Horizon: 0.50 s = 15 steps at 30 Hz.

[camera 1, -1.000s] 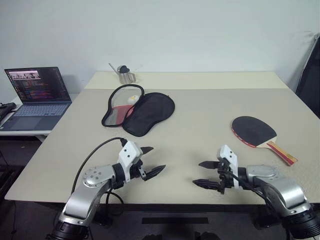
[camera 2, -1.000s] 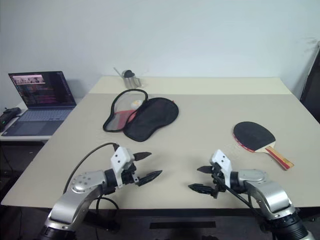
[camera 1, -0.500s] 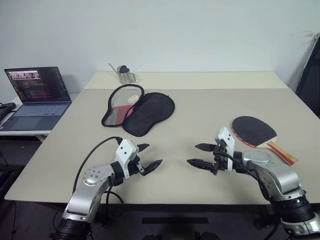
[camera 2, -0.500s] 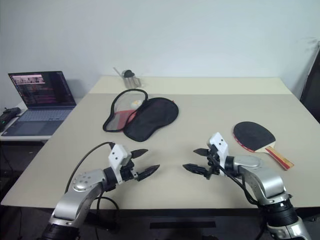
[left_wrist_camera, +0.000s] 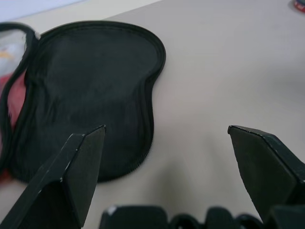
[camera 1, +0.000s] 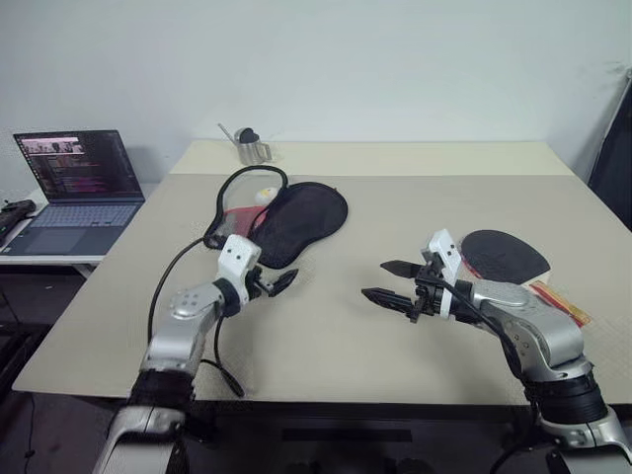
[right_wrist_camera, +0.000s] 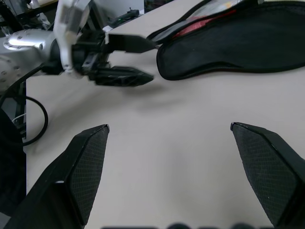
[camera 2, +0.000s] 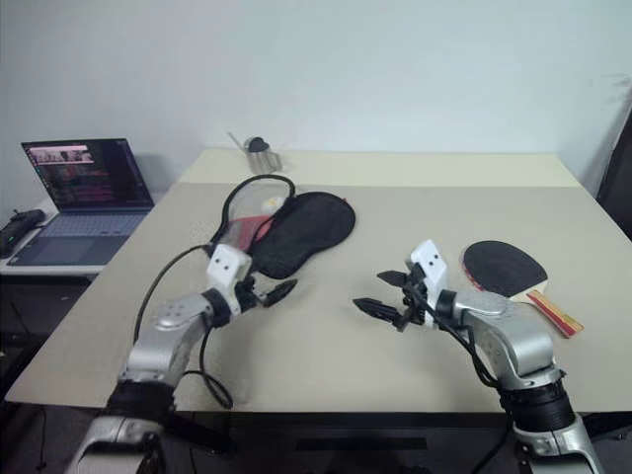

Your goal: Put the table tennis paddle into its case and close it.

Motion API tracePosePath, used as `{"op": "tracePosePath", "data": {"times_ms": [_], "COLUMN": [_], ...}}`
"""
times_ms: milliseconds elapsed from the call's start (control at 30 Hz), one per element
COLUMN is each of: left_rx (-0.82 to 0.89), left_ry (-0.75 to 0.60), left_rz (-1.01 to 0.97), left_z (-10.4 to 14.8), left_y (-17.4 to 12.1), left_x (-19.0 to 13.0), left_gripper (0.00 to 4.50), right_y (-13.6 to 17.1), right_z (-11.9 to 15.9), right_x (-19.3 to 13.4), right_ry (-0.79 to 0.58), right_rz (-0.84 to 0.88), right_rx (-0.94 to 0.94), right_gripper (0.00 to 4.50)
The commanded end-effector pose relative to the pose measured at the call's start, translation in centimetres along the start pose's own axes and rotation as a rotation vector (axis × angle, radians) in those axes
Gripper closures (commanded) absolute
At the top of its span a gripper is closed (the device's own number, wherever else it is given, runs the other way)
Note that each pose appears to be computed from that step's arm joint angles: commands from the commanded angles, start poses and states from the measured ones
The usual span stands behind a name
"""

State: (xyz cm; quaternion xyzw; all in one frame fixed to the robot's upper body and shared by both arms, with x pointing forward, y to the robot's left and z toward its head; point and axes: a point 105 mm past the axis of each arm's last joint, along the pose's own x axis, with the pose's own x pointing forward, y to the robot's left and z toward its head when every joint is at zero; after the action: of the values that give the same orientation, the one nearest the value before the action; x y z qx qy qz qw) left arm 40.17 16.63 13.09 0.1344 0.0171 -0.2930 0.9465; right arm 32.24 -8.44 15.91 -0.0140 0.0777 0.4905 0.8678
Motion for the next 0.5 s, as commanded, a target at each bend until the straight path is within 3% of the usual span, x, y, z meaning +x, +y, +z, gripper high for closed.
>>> {"op": "tracePosePath", "data": {"times_ms": [33, 200, 500], "left_rx": [0.041, 0.037, 0.018], "left_ry": [-0.003, 0.034, 0.097], "left_rz": [-0.004, -0.006, 0.044], "left_z": [0.5, 0.2, -0.7], "left_y": [0.2, 0.2, 1.1], "left_x": [1.8, 4.1, 5.0], "left_gripper": [0.00, 0.00, 0.00], "right_y": [0.2, 0.8, 1.2], "right_z": [1.2, 2.4, 6.0], "right_x": [-0.1, -0.6, -1.9], "right_ry": [-0.051, -0.091, -0.144], "right_rz": [-0.014, 0.009, 0.017], "right_rx": [-0.040, -0.048, -0.152], "right_gripper": [0.02, 0.02, 0.02]}}
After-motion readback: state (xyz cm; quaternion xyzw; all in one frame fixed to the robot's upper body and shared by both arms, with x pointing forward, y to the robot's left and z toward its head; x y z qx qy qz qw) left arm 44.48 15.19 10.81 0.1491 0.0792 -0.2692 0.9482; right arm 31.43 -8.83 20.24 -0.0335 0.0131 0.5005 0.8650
